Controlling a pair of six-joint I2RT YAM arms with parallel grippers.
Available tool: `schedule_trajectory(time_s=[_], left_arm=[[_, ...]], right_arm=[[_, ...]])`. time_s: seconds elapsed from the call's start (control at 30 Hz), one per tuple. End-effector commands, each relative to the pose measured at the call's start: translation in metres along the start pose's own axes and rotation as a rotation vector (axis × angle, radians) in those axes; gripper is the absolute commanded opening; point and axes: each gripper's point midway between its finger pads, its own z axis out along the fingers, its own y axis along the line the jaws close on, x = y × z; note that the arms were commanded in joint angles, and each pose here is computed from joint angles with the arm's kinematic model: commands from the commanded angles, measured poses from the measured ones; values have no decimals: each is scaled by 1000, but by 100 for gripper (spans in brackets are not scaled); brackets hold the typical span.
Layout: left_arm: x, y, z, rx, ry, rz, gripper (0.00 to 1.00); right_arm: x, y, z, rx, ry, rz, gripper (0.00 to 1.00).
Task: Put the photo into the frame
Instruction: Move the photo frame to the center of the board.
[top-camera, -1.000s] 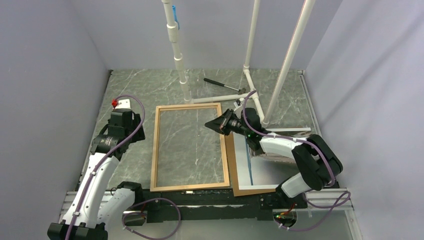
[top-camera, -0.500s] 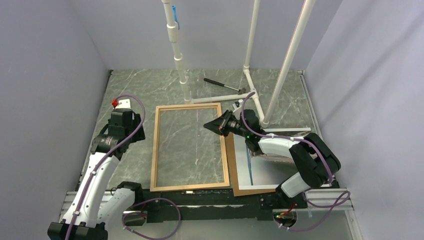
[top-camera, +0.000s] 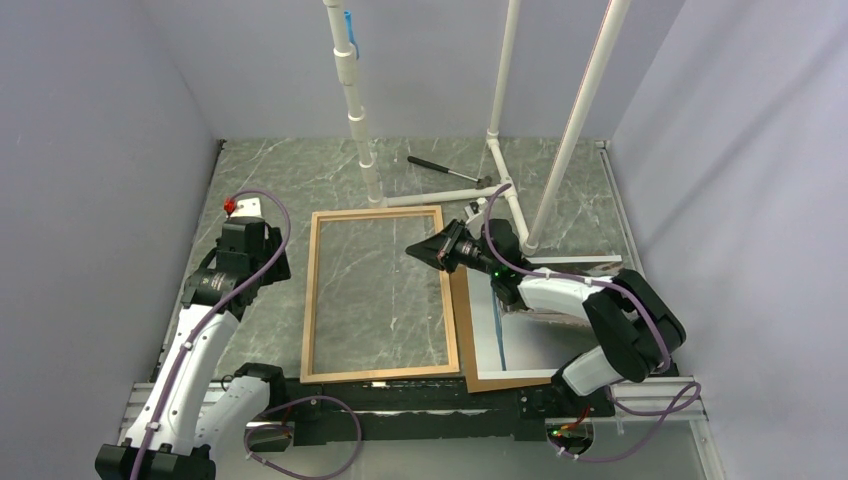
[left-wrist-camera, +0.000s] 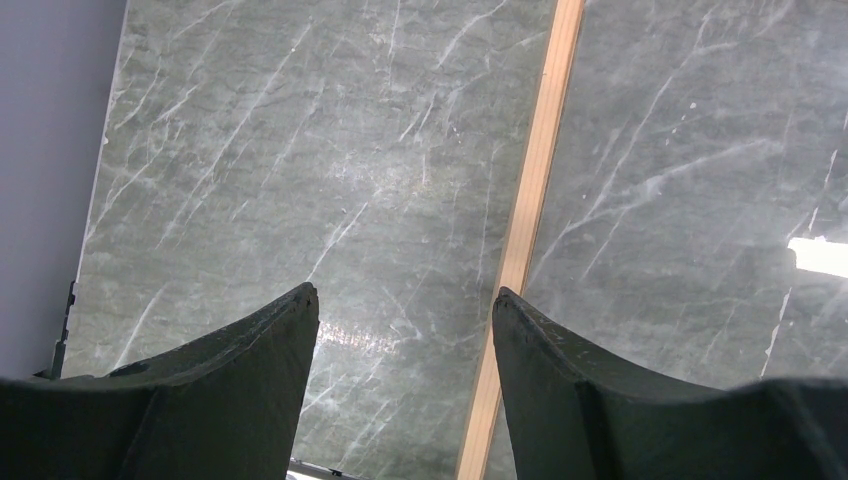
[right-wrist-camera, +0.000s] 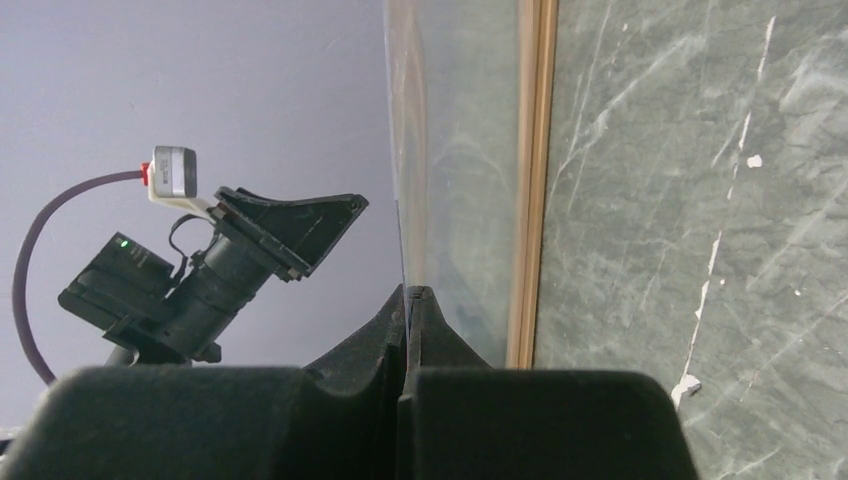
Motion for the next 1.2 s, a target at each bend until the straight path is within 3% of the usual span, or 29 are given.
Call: schedule_trajectory(time_s=[0.0,1.17], left_arm=[[-8,3,1,-14,-28,5,68],[-6,2,4,-16,-14,13,69]], right_arm=[[-3,36,-5,-102,-25,-27,0],[19,-14,-3,2,49,-4,0]])
